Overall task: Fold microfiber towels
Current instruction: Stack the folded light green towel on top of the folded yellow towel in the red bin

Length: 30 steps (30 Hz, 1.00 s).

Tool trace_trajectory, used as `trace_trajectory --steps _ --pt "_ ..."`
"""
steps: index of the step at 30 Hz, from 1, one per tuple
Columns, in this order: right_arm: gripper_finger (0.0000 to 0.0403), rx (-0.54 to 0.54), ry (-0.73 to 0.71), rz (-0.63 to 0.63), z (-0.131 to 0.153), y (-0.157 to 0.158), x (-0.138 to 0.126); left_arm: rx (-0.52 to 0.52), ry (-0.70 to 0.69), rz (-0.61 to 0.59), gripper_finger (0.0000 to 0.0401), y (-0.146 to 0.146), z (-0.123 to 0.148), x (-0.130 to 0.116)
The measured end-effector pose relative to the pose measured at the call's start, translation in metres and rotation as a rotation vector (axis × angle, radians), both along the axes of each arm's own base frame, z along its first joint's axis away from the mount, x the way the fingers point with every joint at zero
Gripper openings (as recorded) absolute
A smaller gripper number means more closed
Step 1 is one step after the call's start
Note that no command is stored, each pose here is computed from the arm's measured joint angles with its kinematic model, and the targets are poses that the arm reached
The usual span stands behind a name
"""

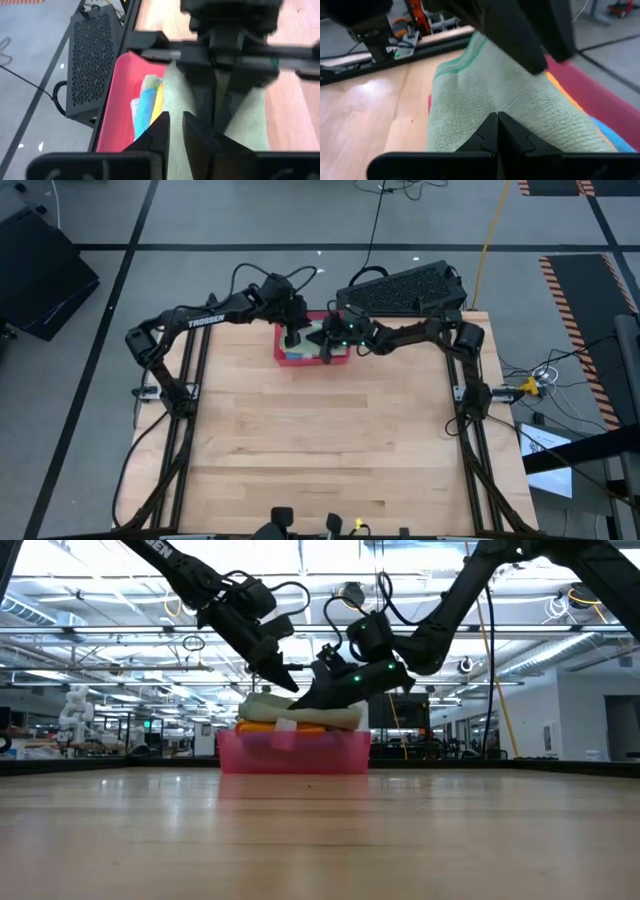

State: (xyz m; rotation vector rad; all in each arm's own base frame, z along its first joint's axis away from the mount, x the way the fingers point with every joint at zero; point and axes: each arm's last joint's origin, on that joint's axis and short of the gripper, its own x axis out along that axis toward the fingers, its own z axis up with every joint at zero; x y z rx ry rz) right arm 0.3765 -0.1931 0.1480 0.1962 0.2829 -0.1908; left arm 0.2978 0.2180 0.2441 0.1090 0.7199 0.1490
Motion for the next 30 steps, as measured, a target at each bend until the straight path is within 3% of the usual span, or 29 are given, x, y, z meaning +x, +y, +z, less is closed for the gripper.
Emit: trace_trajectory --steps 6,11,15,21,30 --pt "0.0000 0.059 0.012 -0.045 0.000 -0.016 -0.008 0.012 0.009 -0.020 0.0028 -0.001 -0.001 0.001" --pt "0.0000 0.132 -0.031 -0.001 0.003 -0.025 -0.014 0.020 0.035 -0.076 0.0005 -0.004 -0.002 -0.002" --pt "0.0000 0.159 -0.058 0.007 0.005 -0.029 -0.016 0.023 0.132 0.014 0.0008 0.005 -0.023 -0.010" --pt "0.0000 0.165 -0.069 0.030 0.011 -0.026 -0.016 -0.008 0.099 0.099 0.0019 0.021 -0.058 -0.025" --pt "0.0000 0.184 -0.020 0.000 0.015 -0.025 -0.019 -0.042 0.069 0.096 0.0007 0.022 -0.063 -0.029"
